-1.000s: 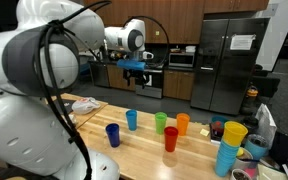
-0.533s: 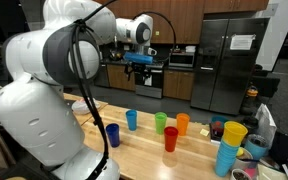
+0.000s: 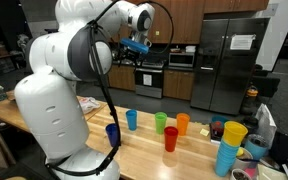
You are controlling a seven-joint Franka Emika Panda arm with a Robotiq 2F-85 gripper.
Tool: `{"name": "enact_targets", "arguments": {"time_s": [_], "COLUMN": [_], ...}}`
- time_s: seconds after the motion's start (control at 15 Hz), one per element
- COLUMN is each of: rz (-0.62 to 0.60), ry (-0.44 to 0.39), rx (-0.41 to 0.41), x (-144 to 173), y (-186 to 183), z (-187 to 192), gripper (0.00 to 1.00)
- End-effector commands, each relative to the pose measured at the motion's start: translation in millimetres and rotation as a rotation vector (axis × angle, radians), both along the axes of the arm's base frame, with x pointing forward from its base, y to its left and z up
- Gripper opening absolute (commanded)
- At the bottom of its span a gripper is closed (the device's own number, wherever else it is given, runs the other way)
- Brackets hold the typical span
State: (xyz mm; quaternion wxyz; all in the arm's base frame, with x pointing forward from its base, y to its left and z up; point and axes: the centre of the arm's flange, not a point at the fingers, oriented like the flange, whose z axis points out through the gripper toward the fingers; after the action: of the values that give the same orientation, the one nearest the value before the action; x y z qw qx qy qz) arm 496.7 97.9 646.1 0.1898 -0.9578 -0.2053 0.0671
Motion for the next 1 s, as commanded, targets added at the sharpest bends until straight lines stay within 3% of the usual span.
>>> {"name": "enact_targets", "arguments": {"time_s": [0.0, 0.33, 0.67, 0.93], "rz": [0.000, -0.015, -0.297, -0.477], "ry": [0.003, 0.008, -0.044, -0.090], "rx": [0.000, -0.015, -0.052, -0.045], "x": [1, 4, 24, 22], "y": [0, 0, -10, -20], "z": [-1, -4, -38, -69], "gripper": [1.00, 1.00, 1.00, 1.00]}}
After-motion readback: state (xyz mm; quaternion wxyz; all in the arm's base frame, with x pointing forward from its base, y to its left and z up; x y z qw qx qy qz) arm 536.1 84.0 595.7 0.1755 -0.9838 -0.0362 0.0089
